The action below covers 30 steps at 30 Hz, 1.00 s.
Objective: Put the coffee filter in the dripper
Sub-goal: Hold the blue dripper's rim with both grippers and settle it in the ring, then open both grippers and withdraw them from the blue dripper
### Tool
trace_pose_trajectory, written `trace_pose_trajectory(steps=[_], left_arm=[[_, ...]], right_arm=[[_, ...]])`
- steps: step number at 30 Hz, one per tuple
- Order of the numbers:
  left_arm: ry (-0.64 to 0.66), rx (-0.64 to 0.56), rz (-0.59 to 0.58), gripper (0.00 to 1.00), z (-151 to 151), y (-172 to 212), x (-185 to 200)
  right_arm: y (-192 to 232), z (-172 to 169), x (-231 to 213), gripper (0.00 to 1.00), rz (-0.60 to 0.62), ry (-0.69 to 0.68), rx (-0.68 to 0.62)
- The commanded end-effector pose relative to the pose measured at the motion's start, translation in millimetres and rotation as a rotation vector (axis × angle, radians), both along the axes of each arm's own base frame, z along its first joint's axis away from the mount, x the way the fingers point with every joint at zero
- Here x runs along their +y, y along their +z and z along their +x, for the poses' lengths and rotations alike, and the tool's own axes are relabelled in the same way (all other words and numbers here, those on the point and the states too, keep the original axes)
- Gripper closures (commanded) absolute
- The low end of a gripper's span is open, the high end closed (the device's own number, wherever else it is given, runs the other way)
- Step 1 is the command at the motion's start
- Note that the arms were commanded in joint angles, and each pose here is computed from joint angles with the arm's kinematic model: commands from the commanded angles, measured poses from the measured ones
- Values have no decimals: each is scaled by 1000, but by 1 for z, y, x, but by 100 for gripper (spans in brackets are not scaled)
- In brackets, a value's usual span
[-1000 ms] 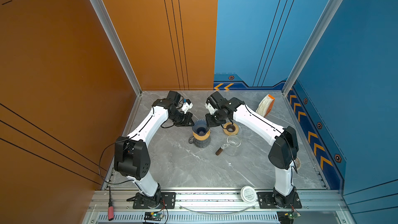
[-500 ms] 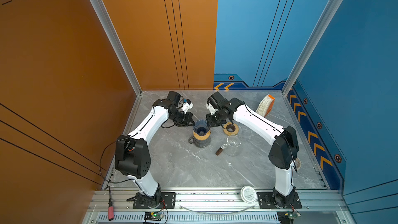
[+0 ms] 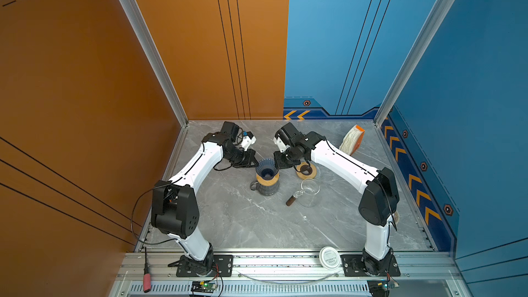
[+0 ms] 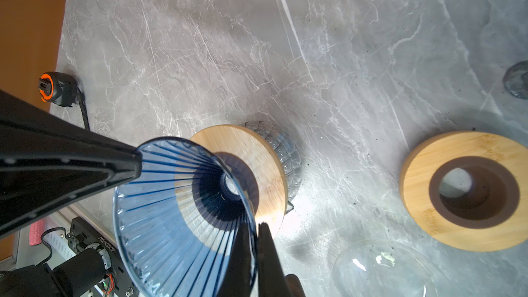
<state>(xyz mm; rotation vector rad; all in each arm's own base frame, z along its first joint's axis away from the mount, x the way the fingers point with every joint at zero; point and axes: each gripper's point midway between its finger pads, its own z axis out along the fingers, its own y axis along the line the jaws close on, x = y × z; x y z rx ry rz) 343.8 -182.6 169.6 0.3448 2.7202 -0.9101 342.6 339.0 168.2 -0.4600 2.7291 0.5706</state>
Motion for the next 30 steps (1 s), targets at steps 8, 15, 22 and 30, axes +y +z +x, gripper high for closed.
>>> trace_pose_trajectory(steps=[8, 15, 22, 30], left_arm=[[-25, 49, 53, 80, -6, -11, -1], [-15, -10, 27, 73, 1, 14, -5], [0, -92, 21, 58, 10, 42, -3], [16, -197, 4, 37, 20, 75, -2]], right_arm=[[-1, -2, -1, 90, -10, 3, 32], [14, 3, 1, 81, 17, 2, 4], [41, 18, -18, 65, 28, -37, -72], [69, 30, -52, 64, 18, -110, -158]])
